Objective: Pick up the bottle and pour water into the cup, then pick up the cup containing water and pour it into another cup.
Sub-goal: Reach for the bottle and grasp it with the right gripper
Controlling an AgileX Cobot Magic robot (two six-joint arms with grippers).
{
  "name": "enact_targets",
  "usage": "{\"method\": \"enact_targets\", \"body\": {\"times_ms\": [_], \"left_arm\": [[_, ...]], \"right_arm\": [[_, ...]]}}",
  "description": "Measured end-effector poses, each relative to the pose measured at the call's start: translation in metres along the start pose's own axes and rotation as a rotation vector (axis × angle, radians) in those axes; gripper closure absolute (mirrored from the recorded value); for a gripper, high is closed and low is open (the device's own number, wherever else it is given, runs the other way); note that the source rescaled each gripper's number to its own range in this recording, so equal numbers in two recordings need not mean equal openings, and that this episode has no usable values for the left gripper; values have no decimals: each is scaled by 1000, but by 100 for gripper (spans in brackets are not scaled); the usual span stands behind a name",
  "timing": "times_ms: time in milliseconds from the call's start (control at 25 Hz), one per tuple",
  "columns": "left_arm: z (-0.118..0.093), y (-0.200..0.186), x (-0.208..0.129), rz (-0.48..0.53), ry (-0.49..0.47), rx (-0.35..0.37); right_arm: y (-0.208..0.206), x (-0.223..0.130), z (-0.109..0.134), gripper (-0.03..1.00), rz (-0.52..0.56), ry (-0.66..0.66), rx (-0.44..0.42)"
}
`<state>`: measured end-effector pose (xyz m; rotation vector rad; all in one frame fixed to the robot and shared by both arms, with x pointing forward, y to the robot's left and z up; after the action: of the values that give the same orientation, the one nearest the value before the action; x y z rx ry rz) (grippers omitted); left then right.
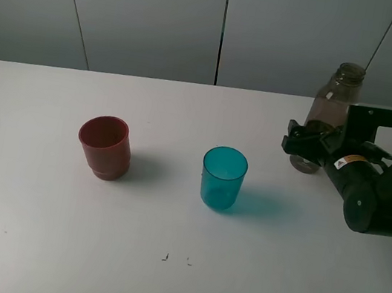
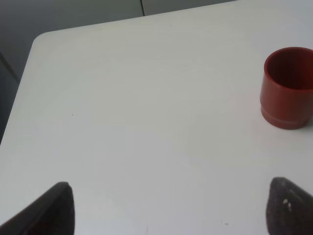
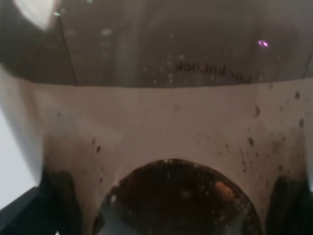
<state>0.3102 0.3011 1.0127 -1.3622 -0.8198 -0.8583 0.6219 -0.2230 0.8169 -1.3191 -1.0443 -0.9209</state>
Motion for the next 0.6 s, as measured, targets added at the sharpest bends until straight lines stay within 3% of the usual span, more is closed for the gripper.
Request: {"method": "enact_targets", "body": {"times_ms": [600], "left_arm": [[0,0,0,0,0,0]], "right_arm": [[7,9,1,-3,-30,9,-2]]}}
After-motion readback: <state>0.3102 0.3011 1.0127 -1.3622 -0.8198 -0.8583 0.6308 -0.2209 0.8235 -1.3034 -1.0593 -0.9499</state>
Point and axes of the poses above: a point on each arm's last joint axis where the gripper is mounted, y pointing out along that axis toward the gripper, z along the wrist's bending axis when the last joint is at zero, x = y × z, the point moved 9 cm from there along y, pointing out along that axis toward the gripper, and after that the axes turned 4 degrees about -y, right-handed, at the moved point
